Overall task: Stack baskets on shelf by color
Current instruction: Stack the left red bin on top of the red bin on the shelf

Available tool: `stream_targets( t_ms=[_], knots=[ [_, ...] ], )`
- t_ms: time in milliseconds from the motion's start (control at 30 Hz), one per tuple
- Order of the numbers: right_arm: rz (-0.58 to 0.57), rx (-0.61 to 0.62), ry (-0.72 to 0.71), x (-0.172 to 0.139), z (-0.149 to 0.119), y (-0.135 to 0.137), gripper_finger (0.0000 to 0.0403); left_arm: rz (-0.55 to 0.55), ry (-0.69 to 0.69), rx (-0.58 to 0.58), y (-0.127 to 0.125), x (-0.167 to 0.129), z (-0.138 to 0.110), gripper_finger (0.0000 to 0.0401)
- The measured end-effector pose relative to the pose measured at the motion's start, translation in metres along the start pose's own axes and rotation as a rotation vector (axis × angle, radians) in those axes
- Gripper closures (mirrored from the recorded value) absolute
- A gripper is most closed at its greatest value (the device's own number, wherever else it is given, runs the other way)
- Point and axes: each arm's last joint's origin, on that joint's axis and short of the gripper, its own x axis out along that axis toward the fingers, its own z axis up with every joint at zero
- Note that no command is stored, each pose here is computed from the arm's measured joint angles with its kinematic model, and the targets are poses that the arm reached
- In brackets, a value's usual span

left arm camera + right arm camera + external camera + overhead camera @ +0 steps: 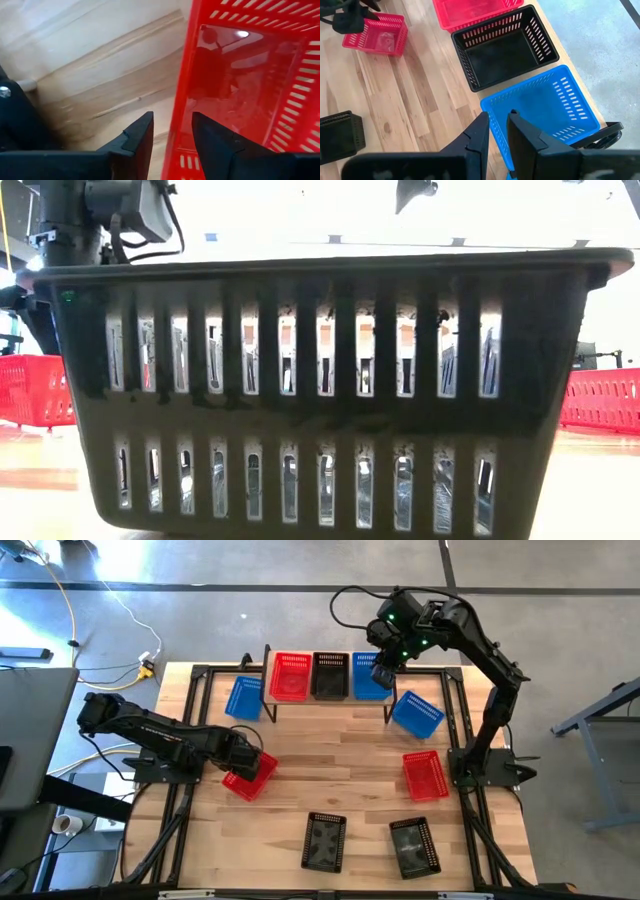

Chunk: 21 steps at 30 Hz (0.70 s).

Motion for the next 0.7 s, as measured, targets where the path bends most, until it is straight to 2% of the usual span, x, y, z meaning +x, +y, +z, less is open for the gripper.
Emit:
stream_targets(
  t_ms=[100, 367, 700],
  knots=[
    [0.000, 0.000, 0.000, 0.0000, 0.0000, 0.0000, 0.0348, -0.001, 0.005, -0.003, 0.0000, 0.0000, -0.0002, 0.0293],
    [0.002, 0.000, 0.000, 0.0000, 0.0000, 0.0000, 0.0348, -0.001, -0.005, 0.018, -0.0001, -0.0001, 0.0002, 0.0385],
    [0.004, -0.004, 0.000, 0.0001, 0.0000, 0.0010, 0.0348, -0.050, 0.003, -0.006, -0.0026, -0.0022, 0.0004, 0.0397]
  ],
)
